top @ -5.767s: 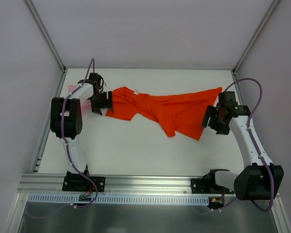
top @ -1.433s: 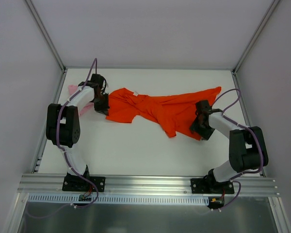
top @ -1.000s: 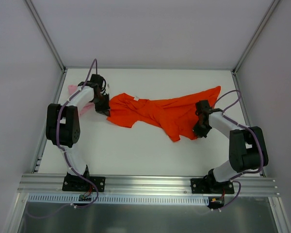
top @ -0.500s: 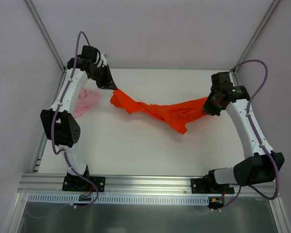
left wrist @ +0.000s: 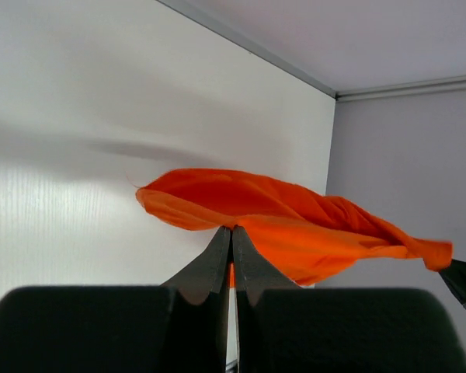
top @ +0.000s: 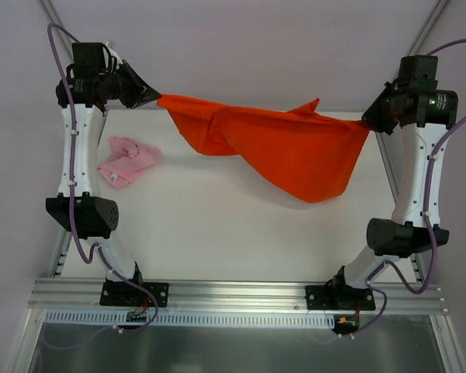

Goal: Fold and stack the t-shirts
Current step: Flatten out the tshirt

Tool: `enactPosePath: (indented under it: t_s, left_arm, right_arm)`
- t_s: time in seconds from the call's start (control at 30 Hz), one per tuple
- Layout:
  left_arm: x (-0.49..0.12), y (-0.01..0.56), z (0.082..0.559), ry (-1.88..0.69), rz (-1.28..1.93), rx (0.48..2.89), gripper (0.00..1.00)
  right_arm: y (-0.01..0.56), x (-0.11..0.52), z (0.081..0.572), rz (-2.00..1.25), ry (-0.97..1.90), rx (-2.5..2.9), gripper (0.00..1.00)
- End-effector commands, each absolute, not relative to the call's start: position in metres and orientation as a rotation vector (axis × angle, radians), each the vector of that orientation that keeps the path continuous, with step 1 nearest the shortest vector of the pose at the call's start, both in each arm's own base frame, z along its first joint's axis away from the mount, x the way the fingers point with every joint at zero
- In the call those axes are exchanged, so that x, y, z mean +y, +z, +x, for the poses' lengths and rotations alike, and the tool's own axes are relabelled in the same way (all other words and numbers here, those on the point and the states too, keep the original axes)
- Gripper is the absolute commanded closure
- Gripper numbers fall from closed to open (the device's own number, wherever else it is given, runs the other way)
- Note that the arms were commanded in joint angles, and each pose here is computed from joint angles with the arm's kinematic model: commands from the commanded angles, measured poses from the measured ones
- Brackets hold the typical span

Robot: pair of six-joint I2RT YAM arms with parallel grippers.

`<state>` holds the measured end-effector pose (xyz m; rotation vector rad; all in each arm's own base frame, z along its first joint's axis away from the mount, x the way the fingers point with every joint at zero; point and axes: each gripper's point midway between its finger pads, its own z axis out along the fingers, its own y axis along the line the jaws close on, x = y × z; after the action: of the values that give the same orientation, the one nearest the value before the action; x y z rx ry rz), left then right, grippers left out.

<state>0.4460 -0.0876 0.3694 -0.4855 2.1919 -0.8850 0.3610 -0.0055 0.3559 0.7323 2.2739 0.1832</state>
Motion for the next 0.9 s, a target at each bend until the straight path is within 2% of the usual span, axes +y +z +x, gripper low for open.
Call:
enactPosePath:
  t_s: [0.0, 0.13, 0.27, 0.33, 0.47, 0.7, 0.87]
  left_arm:
    - [-0.088, 0.408, 0.433, -0.950, -0.486, 2.084, 1.00]
    - [-0.077, 0.477, 0.435, -1.067, -0.417, 1.871, 1.00]
    - [-0.112, 0.505, 0.432, -1.275, -0.256, 1.806, 1.00]
    - [-0.123, 0.525, 0.416, -1.262, -0.145, 1.752, 1.00]
    - [-0.121, 0.568, 0.382, -1.136, 0.006, 1.599, 1.00]
    - [-0.136, 0.613, 0.311, -0.958, 0.181, 1.438, 1.00]
    - [-0.125, 0.642, 0.281, -0.824, 0.183, 1.332, 1.00]
  right_arm:
    - [0.356, -0.007, 0.334, 0.737, 0.222, 2.381, 0.99]
    - [0.430, -0.008, 0.339, 0.689, 0.370, 2.080, 0.99]
    - [0.436, -0.003, 0.340, 0.626, 0.382, 2.081, 0.99]
    - [0.459, -0.001, 0.336, 0.540, 0.361, 1.992, 0.99]
    - [0.530, -0.004, 0.285, 0.437, 0.310, 1.701, 0.99]
    - [0.558, -0.008, 0.239, 0.293, 0.169, 1.584, 0.99]
    - [0.583, -0.012, 0.227, 0.248, 0.118, 1.497, 0.99]
